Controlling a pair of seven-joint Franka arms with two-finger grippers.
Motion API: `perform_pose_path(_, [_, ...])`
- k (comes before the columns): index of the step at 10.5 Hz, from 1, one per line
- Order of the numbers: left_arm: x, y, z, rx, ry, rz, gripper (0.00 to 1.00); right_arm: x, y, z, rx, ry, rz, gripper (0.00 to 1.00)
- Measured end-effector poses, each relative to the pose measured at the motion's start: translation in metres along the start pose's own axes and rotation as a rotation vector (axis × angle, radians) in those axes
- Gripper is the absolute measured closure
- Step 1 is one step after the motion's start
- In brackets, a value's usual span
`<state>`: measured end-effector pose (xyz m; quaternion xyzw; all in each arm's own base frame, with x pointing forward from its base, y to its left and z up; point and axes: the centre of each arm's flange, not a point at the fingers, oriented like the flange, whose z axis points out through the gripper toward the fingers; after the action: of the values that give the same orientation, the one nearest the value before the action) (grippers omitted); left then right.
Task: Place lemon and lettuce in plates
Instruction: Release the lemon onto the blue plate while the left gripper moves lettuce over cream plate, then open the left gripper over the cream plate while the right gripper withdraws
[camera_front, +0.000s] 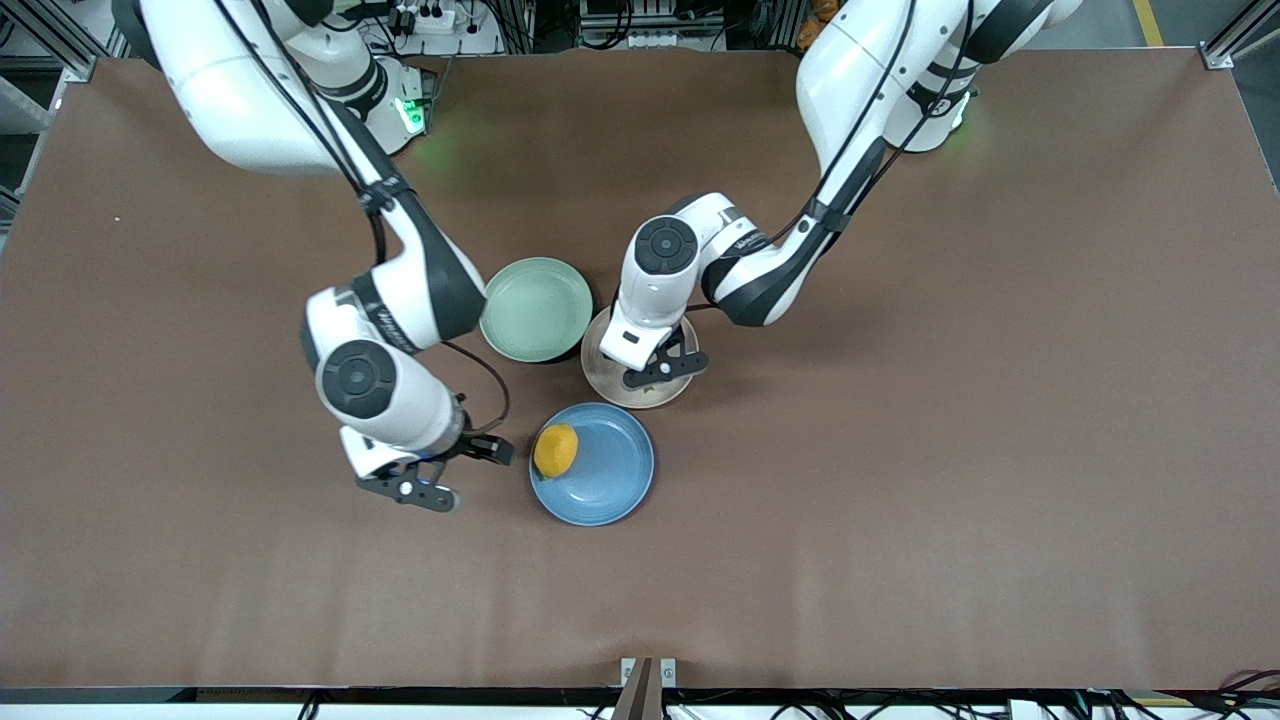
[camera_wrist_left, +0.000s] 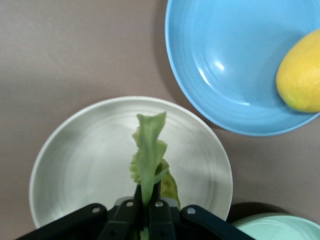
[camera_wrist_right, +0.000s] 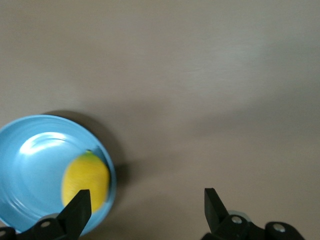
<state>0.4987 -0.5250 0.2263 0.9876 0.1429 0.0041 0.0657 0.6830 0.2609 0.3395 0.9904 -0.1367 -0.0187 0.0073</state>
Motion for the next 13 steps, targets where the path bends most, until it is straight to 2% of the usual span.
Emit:
perform_pose_path(1, [-0.004,0.001,0.006,0.000,0.000,0.006,0.89,0.004,0.015,-0.008,-0.006,-0.002,-0.001,0.00])
perform_pose_path(4, [-0.006,0.002,0.010,-0.001,0.001,0.010,0.46,0.007,0.074,-0.035,-0.032,-0.007,-0.071,0.00])
perform_pose_path(5, [-0.006,0.002,0.010,-0.002,0.002,0.009,0.37,0.006,0.097,-0.043,-0.045,-0.013,-0.094,0.00])
perform_pose_path(8, [0.007,0.001,0.001,-0.013,0.021,-0.005,0.00,0.011,0.168,-0.060,-0.085,-0.040,-0.172,0.00])
perform_pose_path(11, [0.066,-0.028,-0.024,0.005,0.089,-0.065,0.00,0.023,0.229,-0.087,-0.108,-0.043,-0.248,0.00])
perform_pose_path(13, [0.104,-0.053,-0.049,0.034,0.108,-0.088,0.00,0.022,0.254,-0.111,-0.116,-0.030,-0.279,0.00])
